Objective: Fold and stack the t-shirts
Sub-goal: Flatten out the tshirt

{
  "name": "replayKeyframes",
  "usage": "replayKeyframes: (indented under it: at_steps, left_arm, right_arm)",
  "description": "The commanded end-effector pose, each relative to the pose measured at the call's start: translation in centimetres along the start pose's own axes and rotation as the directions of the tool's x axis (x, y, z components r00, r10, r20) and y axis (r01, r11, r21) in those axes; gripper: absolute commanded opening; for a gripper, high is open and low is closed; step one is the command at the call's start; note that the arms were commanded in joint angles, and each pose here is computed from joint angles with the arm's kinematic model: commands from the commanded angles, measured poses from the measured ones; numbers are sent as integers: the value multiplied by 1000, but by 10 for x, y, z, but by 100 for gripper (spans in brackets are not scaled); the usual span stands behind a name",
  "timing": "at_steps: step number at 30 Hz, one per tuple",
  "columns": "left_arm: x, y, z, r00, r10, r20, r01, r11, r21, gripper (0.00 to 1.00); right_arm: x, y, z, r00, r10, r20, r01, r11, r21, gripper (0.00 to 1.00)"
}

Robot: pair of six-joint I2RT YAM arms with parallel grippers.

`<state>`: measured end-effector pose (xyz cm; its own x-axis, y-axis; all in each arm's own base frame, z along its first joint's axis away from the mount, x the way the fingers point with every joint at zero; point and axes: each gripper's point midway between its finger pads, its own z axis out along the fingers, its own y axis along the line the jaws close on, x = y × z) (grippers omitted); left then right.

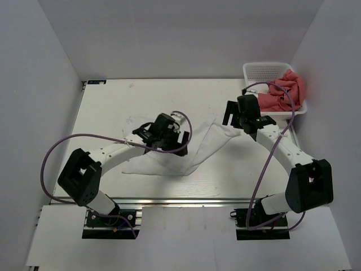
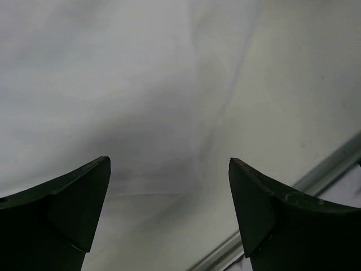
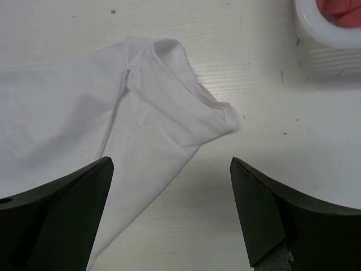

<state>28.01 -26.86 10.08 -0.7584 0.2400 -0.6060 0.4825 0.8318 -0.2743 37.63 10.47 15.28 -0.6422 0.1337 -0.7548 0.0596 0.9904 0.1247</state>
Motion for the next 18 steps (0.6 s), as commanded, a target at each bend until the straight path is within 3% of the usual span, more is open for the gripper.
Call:
replayKeyframes:
  at_steps: [1,5,9,11,12,18]
  left_arm:
    - [19,-45,-4,994,104,-22,-100,986,136,94]
    - [46,-67,-2,984,157,-89,-142,977,158,82]
    - [72,-43,8,973,156,-173,-159,987,-3,69]
    - [75,-41,10,967,164,-197,-174,984,-32,67]
    - [78,-44,12,962,174,-211,-184,983,-28,60]
    - [91,-48,24,944,211,-252,-226,974,-31,51]
  right_arm:
    - [-10,-4,-6,992,109,63,-109,994,6,90]
    - [-11,-6,-4,991,119,59,-120,993,10,90]
    - [-7,-8,-1,991,122,47,-123,992,12,90]
    - [-5,-10,-2,991,124,43,-125,992,15,90]
    - [-4,-9,-1,991,125,44,-126,992,13,90]
    - [3,-12,-1,992,124,39,-124,992,19,90]
